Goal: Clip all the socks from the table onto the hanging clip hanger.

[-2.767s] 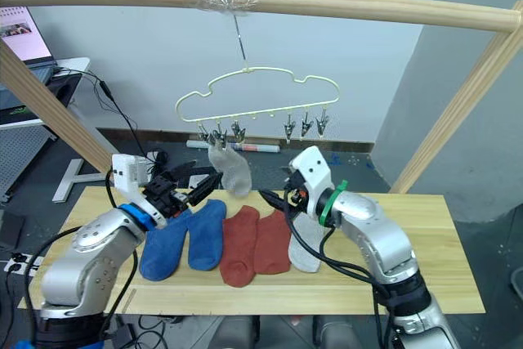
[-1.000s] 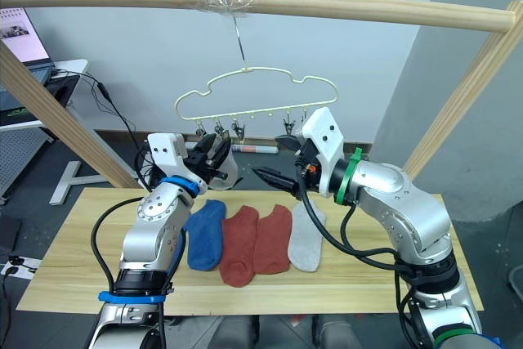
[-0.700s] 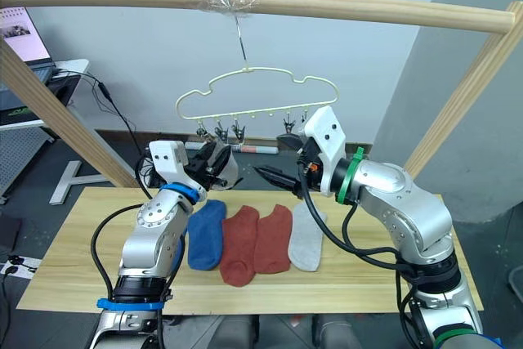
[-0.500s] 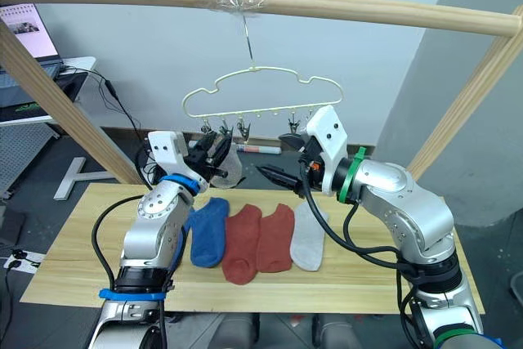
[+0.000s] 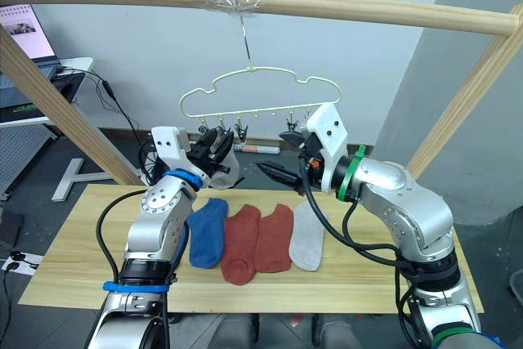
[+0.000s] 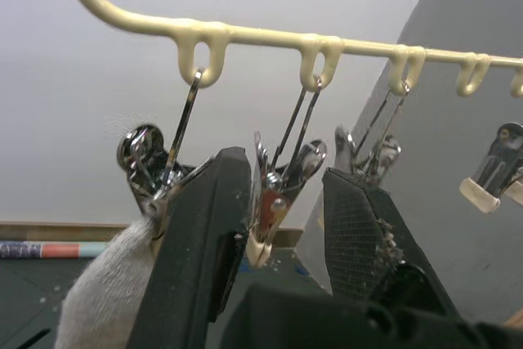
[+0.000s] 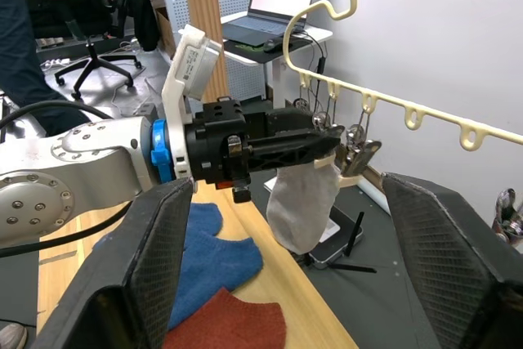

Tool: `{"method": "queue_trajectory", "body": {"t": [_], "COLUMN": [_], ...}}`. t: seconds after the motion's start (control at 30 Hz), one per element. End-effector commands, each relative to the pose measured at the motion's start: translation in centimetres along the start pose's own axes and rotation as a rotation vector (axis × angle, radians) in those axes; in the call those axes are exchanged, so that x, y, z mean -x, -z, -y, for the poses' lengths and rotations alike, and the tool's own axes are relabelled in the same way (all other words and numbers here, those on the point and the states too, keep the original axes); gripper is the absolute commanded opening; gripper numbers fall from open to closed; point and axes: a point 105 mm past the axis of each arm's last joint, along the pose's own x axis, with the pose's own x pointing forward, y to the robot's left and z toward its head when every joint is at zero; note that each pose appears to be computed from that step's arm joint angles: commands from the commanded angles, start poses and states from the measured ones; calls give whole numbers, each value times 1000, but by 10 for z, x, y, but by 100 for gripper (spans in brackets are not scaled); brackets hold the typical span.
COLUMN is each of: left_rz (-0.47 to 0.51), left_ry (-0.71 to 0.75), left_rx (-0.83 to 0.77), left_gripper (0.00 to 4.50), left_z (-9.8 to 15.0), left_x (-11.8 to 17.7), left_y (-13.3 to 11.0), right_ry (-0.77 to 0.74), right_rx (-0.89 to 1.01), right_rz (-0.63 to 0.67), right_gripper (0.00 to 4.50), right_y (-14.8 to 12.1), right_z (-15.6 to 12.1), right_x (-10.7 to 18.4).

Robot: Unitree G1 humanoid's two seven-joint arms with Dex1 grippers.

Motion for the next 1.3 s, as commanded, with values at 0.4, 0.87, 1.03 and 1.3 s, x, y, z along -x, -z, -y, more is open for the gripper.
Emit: {"method": "queue_trajectory", "body": {"t": [0.4,0.87,1.03,1.3], "left_rz": [78,80,82,67], "left_ry": [-7,-2,-11,-24], "left_rx": [-38,-29,9,34], "left_gripper": [174,174,72,1], "left_z": [0,4,4,-2], "left_x": [-10,-12,-13,-14], "left_y": [-18,-15,-15,-14], "right_ry": [0,8,13,78], "right_rx": [25,31,27,-10], "right_rz": [46,42,42,-12], "right_gripper": [384,384,384,384], "right_y": [-15,-15,-15,10], "right_z": [0,3,3,9], "right_x": [4,5,6,7]}}
